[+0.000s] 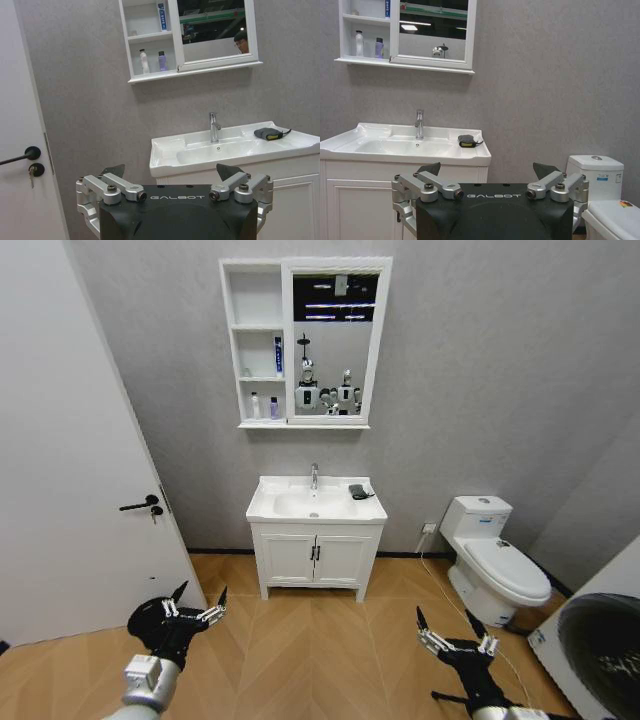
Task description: Move facial cleanser and shampoo from washbasin to cabinet, then wipe washbasin with towel.
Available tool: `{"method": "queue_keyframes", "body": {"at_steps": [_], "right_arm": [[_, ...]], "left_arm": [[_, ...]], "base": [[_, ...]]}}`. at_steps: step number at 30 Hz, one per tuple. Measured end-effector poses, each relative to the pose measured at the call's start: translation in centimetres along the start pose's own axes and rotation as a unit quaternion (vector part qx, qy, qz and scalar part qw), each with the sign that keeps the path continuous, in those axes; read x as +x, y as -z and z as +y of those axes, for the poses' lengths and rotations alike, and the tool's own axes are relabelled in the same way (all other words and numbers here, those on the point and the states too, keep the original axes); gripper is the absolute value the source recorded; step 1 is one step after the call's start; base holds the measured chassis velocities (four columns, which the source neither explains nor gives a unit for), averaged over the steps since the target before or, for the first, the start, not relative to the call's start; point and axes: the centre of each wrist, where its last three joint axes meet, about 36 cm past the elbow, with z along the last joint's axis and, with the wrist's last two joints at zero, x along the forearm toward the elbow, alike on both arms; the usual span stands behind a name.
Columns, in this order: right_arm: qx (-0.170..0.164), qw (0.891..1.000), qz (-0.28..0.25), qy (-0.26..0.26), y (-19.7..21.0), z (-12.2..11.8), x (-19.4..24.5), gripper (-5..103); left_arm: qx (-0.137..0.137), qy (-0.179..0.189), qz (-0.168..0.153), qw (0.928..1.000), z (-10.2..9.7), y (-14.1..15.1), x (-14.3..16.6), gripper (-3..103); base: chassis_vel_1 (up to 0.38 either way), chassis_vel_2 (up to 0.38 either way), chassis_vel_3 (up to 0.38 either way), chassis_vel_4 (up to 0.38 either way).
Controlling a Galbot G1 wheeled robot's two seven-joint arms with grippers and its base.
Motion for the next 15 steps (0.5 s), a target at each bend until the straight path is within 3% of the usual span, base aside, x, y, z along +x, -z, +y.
{"method": "queue_keyframes", "body": {"at_steps": [15], "right_arm": [[0.0, 1.0, 0.0, 0.0, 0.0, 0.0, 0.01, 100]], "left_arm": [[0.0, 0.0, 0.0, 1.0, 0.0, 0.0, 0.01, 100]], "base": [[0.089, -0.079, -0.073, 0.073]]}}
